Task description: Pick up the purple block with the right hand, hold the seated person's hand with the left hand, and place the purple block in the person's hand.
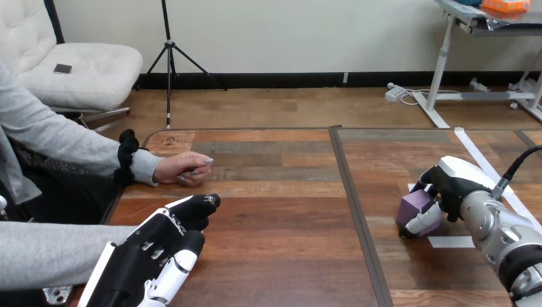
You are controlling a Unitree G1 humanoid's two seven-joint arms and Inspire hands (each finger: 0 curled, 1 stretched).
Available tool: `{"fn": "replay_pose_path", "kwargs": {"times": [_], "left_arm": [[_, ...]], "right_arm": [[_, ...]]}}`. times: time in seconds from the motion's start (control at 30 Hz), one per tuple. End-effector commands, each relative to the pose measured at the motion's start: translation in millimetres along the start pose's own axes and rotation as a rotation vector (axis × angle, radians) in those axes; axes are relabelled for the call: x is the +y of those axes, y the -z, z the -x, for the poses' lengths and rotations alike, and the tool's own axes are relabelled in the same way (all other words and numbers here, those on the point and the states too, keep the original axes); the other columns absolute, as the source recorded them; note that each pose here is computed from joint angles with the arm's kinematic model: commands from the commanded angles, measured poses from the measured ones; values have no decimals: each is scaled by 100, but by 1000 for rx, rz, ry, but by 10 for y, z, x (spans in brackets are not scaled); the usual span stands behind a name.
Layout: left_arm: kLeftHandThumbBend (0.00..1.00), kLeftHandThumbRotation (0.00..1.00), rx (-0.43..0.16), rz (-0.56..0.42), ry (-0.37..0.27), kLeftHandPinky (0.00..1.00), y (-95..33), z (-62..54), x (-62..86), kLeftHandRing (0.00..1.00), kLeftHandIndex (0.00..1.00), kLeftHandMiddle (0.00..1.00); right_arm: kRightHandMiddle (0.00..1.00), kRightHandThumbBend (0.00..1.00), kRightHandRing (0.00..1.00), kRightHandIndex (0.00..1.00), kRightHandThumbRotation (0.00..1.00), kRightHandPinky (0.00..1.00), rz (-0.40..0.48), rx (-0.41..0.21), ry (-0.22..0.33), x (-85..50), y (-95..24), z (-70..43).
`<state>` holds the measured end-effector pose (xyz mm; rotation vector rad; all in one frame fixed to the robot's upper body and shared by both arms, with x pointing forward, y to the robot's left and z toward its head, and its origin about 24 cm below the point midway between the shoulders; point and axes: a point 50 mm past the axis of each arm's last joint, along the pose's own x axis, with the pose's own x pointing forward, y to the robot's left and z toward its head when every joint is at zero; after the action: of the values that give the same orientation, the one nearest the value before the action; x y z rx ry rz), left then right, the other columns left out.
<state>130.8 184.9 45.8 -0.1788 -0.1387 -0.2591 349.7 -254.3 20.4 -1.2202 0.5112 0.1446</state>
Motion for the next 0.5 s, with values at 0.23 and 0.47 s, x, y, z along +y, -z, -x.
{"fn": "replay_pose_path", "kwargs": {"times": [0.23,0.47], "left_arm": [[33,38,-76,-18,28,92,-130,-100,-30,87,70,80],[33,38,-72,-18,29,93,-136,-95,-30,88,71,81]], "right_arm": [[52,78,46,45,0,37,29,-87,113,-322,-288,-33],[51,78,46,45,0,38,32,-90,106,-357,-306,-34]]}}
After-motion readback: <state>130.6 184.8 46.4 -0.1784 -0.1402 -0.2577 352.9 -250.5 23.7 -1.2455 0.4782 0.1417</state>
